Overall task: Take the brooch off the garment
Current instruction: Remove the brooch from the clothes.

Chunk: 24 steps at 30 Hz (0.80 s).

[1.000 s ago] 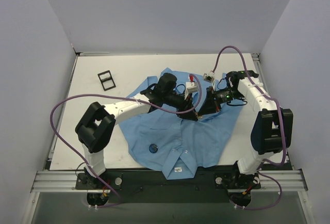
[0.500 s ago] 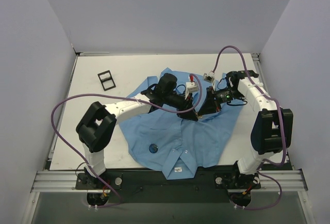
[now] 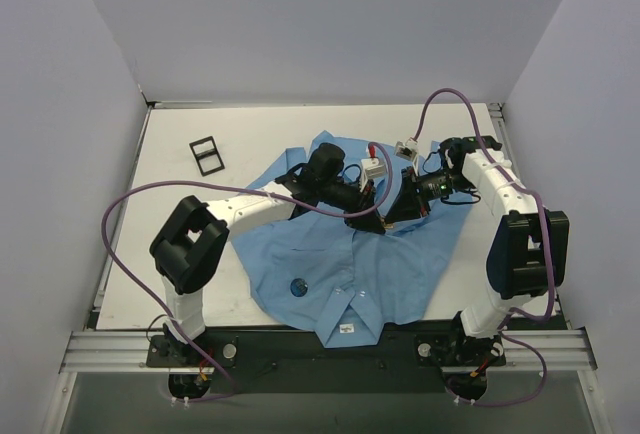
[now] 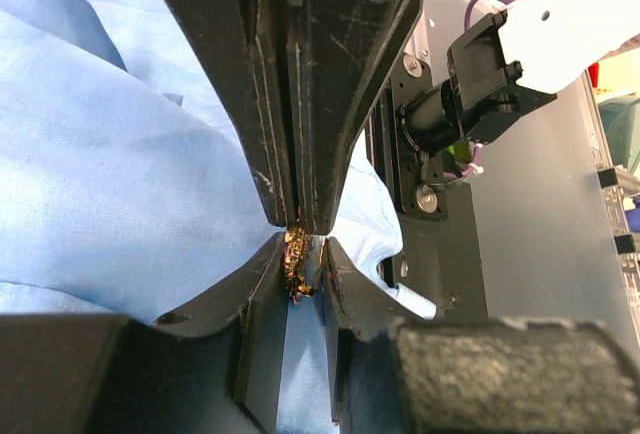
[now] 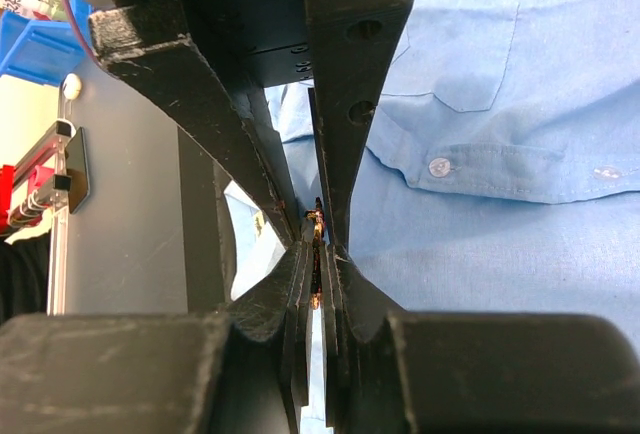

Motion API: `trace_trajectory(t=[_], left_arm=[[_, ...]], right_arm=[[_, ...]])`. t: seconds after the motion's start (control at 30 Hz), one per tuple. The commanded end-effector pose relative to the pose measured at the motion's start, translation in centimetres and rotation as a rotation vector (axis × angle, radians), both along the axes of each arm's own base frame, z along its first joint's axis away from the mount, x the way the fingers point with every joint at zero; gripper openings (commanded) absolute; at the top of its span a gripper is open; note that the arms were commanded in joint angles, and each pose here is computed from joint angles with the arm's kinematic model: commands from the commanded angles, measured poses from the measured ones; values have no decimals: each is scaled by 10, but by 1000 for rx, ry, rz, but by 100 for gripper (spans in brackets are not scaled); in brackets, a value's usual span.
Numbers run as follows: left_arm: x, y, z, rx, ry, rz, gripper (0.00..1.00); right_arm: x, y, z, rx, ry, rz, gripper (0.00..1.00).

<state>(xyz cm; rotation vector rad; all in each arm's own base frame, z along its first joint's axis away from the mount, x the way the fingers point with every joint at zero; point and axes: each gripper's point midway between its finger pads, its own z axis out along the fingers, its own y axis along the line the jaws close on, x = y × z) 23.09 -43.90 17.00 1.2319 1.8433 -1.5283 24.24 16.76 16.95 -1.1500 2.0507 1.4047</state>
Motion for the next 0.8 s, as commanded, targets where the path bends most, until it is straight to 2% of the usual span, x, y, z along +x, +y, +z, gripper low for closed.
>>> trace_trajectory(t=[0.0,0.17,0.53,0.77], left_arm=[[20,-8,3,2,-34,68,29],[27,-8,-1,33,-25,114,25],[37,-10,5,61,-10,204,25],[35,-9,8,57,38,204,26]], right_arm=[[-4,7,20,82,22,0,0],[-5,7,21,81,19,4,0],[-7,8,18,70,18,18,0],[-8,8,18,66,15,22,0]])
